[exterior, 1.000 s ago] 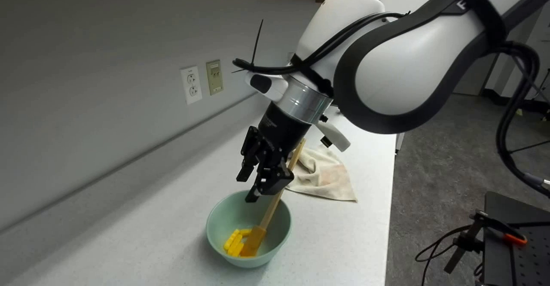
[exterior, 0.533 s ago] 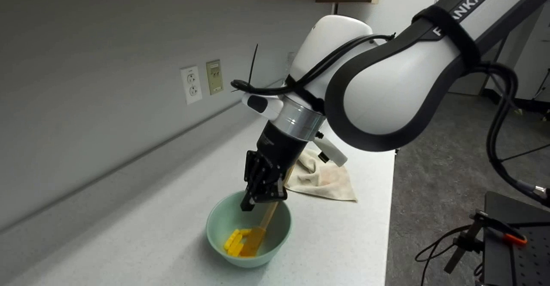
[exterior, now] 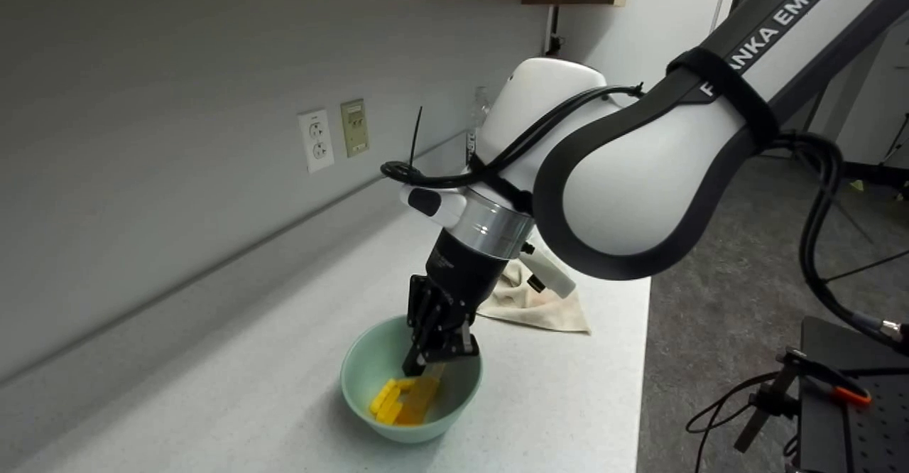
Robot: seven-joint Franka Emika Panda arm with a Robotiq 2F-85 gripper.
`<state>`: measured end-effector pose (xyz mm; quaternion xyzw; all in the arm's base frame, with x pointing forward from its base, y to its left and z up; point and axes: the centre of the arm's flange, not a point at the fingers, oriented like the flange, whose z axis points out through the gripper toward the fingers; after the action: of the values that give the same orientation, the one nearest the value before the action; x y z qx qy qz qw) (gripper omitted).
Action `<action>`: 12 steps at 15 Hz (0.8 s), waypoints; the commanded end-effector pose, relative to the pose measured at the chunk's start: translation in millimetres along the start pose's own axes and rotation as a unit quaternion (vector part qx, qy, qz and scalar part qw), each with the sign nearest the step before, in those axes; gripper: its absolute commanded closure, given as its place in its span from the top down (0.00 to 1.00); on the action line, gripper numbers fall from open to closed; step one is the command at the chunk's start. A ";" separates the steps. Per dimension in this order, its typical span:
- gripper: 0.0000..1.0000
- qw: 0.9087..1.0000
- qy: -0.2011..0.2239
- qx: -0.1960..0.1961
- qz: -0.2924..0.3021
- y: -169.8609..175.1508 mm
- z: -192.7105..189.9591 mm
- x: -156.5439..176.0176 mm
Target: Mix the contents of the bowl with the spatula
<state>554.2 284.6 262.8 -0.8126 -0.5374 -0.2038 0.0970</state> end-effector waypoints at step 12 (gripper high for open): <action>0.00 0.998 -0.043 0.047 0.026 -12.9 32.1 -36.6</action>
<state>539.9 278.7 218.8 -0.8264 -0.5274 -0.1605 0.1147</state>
